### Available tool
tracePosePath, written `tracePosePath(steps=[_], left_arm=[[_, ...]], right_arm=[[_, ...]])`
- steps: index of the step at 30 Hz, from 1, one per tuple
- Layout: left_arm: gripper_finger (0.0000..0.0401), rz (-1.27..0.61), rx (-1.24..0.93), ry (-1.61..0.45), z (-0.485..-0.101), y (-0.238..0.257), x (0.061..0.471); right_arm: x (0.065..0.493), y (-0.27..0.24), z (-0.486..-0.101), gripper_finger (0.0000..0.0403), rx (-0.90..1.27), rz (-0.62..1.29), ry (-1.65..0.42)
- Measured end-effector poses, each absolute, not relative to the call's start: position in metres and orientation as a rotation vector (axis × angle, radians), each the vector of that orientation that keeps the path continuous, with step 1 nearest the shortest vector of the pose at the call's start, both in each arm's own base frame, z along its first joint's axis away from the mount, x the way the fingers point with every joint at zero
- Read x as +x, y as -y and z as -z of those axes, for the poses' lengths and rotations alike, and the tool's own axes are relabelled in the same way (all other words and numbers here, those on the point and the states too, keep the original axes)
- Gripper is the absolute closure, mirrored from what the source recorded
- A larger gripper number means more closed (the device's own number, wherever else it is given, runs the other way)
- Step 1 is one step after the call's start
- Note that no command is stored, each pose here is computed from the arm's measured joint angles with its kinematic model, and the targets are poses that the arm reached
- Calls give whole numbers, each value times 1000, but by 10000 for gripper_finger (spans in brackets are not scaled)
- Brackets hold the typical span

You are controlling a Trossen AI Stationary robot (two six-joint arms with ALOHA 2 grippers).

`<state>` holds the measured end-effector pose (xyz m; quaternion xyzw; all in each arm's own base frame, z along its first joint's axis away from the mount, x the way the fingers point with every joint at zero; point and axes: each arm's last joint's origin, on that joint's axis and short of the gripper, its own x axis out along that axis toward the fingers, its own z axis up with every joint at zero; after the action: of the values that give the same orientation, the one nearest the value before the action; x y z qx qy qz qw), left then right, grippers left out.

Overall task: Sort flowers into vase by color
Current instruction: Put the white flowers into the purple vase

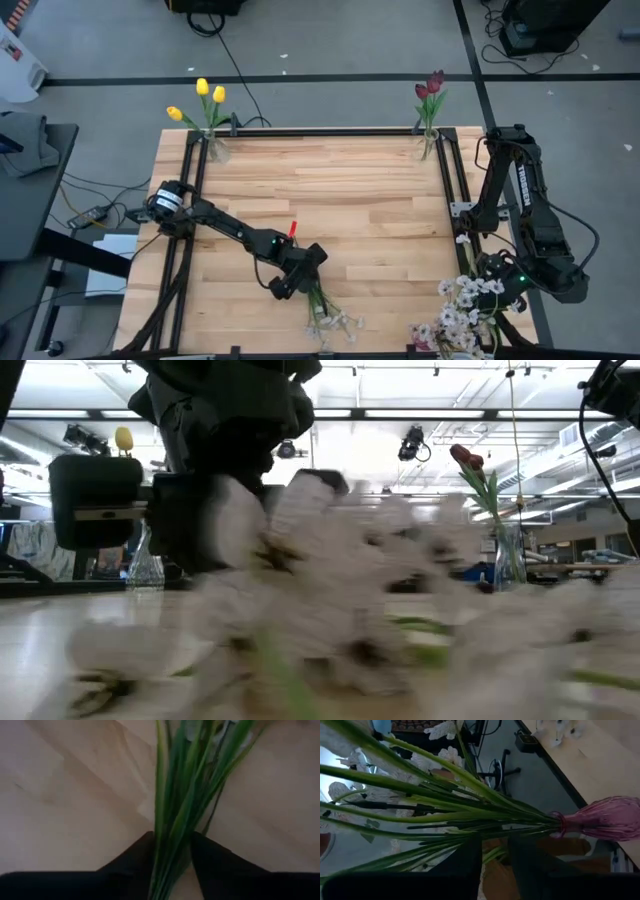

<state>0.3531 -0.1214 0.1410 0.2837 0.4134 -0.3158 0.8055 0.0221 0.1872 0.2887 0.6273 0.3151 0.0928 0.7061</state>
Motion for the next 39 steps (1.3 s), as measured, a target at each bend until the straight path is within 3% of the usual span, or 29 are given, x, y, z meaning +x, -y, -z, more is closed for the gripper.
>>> tracePosePath(steps=[9, 15, 23, 27, 31, 39], left_arm=[[388, 673, 439, -973, -129, 126, 352], [391, 352, 151, -998, -146, 100, 377], [397, -29, -481, -756, -199, 43, 424], [398, -94, -804, -474, -225, 29, 441], [398, -96, -949, -193, -248, 29, 449], [398, -99, -1025, -45, -260, 36, 449]], right_arm=[[22, -187, -289, 294, 1400, -206, -697], [23, -186, -288, 294, 1387, -196, -679], [25, -186, -287, 294, 1358, -189, -666], [26, -185, -287, 294, 1331, -193, -656], [26, -185, -286, 294, 1293, -196, -660], [18, -183, -275, 294, 1128, -248, -991]])
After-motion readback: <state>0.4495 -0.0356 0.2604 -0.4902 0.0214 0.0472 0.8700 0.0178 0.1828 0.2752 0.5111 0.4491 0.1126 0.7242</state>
